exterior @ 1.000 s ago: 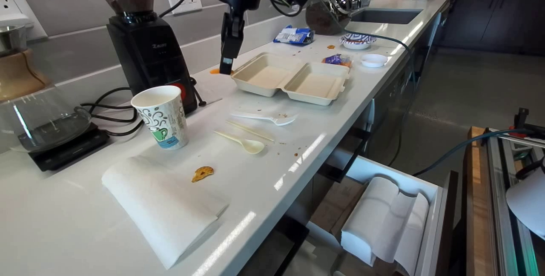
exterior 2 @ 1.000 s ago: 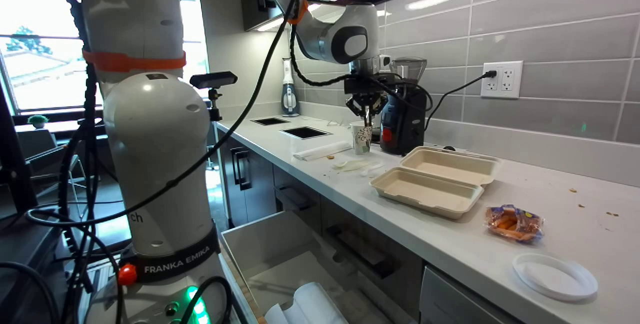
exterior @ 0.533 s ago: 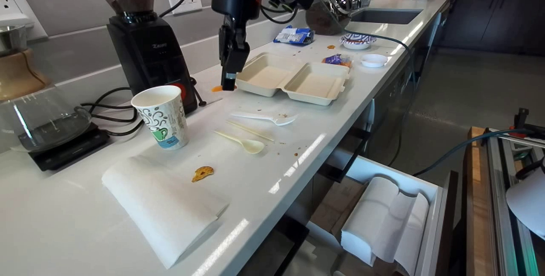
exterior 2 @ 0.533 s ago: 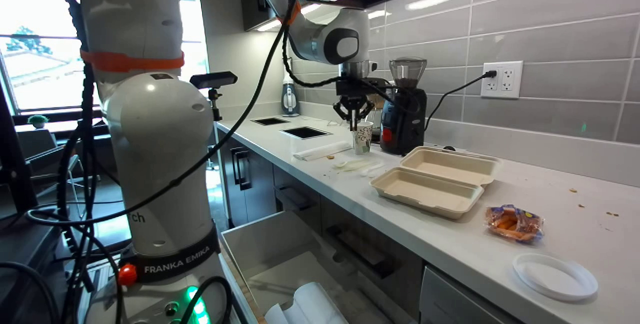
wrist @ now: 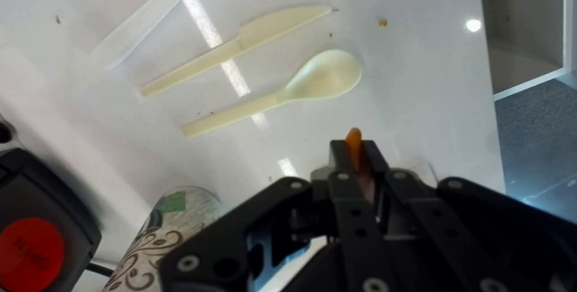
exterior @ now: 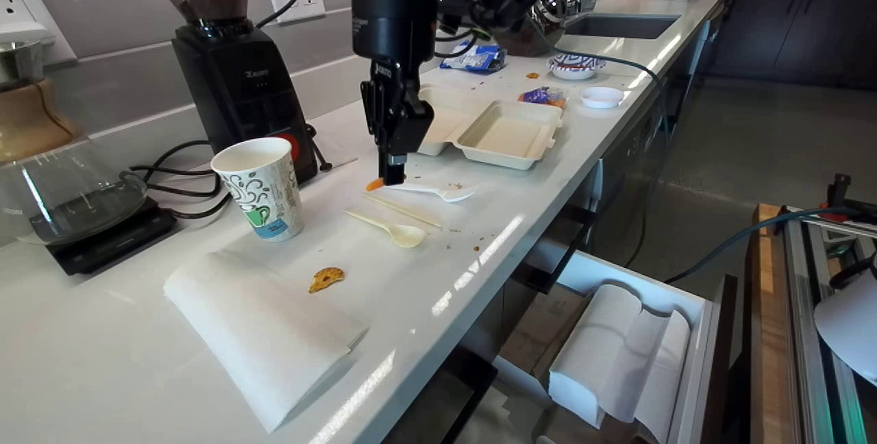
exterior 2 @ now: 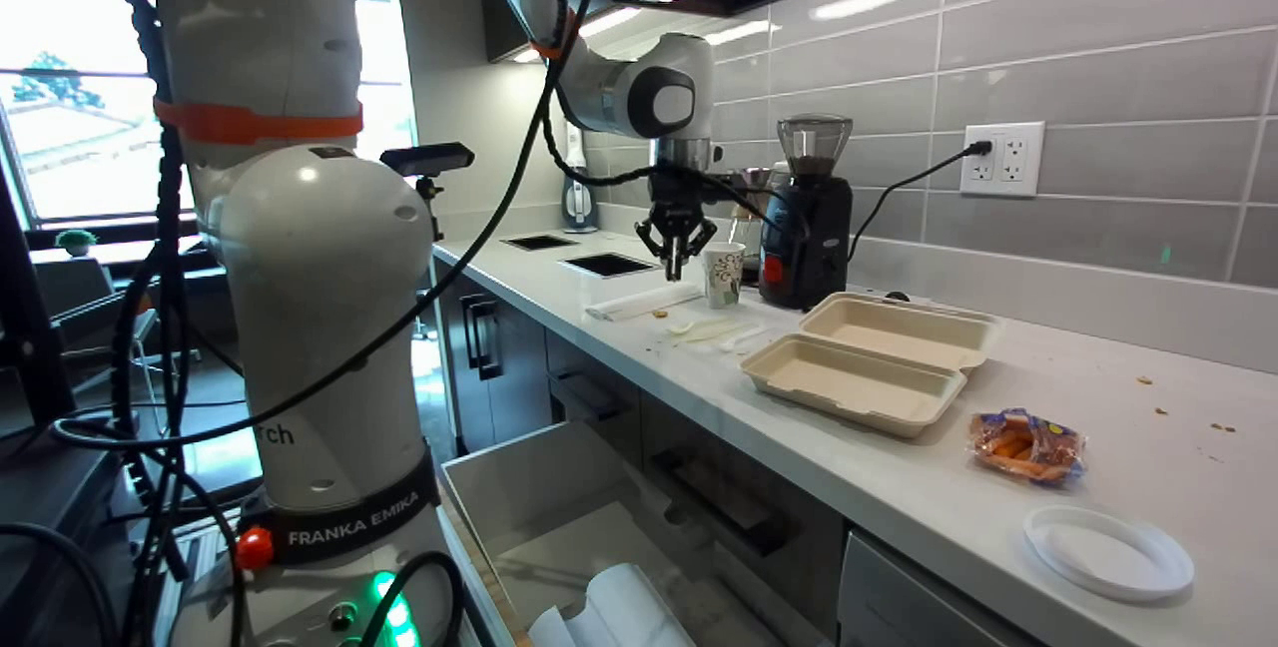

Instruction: Put the orange object on the spoon, then pour out the object from the spoon into the lunch pack

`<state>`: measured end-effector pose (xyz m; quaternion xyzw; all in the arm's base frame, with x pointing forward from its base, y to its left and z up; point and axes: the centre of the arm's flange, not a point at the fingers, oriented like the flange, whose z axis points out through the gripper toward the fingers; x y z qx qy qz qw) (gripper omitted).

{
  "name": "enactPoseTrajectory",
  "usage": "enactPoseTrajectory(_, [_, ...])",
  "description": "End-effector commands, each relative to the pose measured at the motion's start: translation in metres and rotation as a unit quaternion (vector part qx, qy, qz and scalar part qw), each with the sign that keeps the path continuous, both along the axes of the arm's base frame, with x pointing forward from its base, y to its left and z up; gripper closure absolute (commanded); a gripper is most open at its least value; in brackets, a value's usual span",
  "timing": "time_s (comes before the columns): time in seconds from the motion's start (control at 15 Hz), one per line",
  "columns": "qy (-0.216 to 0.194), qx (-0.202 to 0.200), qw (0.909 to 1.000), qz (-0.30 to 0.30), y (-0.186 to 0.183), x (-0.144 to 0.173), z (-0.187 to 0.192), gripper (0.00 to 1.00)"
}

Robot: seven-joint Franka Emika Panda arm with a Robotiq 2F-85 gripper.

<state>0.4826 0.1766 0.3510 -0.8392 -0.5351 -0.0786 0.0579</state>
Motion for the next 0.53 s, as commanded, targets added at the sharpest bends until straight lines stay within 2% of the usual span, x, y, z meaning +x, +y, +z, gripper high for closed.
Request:
enactPoseTrajectory(0.0, [0.001, -0.023, 0.9994, 0.026, 0.002, -0.017, -0.015, 0.97])
enactPoseTrajectory(0.47, [-0.012, -0.034, 0.9987, 0.035, -0.002, -0.023, -0.038, 0.97])
